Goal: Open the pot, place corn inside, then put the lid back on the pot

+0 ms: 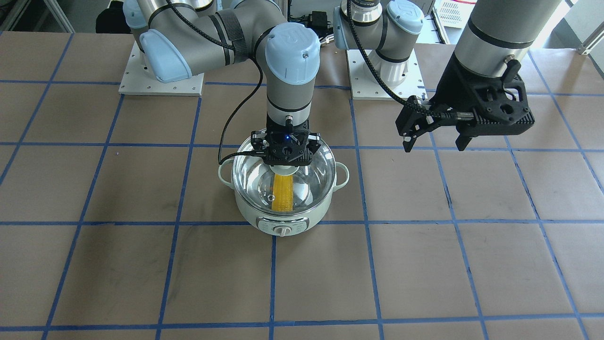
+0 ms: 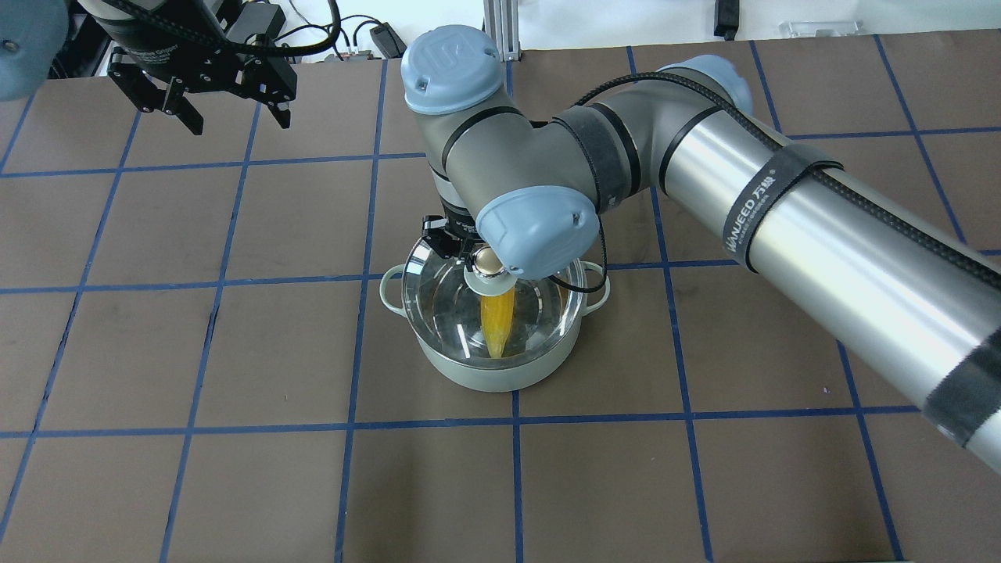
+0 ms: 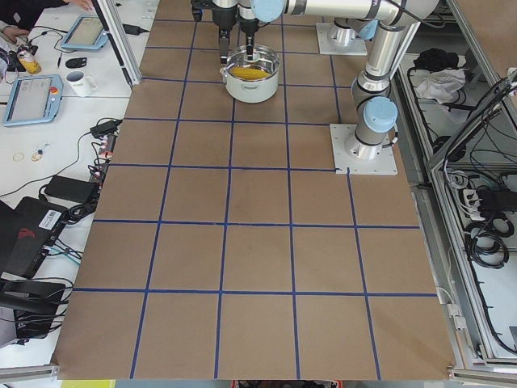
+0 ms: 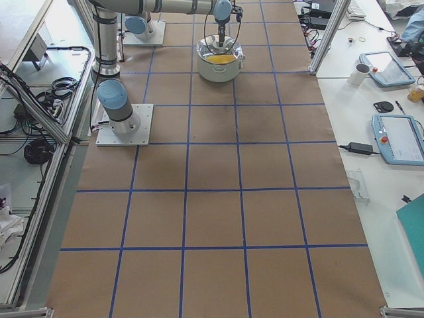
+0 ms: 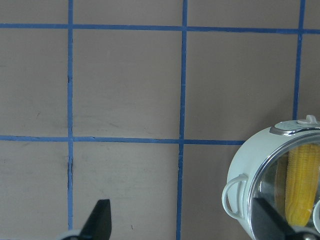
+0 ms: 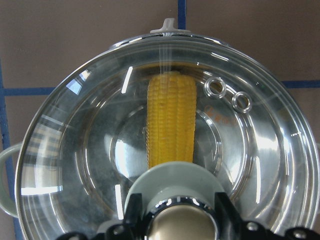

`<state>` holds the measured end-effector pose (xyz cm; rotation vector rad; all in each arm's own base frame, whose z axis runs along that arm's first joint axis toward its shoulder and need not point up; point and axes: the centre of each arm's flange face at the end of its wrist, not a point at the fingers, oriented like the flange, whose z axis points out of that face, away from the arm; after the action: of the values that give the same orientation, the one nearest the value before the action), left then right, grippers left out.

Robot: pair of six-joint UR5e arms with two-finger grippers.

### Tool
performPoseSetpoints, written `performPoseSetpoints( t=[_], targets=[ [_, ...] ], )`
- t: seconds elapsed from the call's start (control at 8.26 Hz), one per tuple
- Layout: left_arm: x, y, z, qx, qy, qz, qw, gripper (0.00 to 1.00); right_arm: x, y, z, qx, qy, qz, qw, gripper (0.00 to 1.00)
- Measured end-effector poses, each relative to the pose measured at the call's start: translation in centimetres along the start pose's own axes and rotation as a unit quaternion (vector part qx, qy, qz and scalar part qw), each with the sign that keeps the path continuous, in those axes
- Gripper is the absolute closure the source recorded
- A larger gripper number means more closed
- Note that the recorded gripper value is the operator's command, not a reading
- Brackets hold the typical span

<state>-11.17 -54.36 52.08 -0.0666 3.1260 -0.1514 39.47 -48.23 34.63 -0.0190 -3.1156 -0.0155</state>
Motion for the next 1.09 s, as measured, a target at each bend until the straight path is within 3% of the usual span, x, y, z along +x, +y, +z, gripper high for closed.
performPoseSetpoints(
  t=[0.73, 1.09],
  targets=[
    [0.1, 0.5, -0.7, 0.005, 0.0, 0.001, 1.0, 0.0, 0.1, 0.0, -0.2, 0.002, 0.001, -0.012, 0.9999, 0.0],
    [0.1, 0.6, -0.8, 0.005, 0.0, 0.001, 1.0, 0.0, 0.9, 1.3, -4.0, 0.026, -0.01, -0.013, 0.9995, 0.0]
  ],
)
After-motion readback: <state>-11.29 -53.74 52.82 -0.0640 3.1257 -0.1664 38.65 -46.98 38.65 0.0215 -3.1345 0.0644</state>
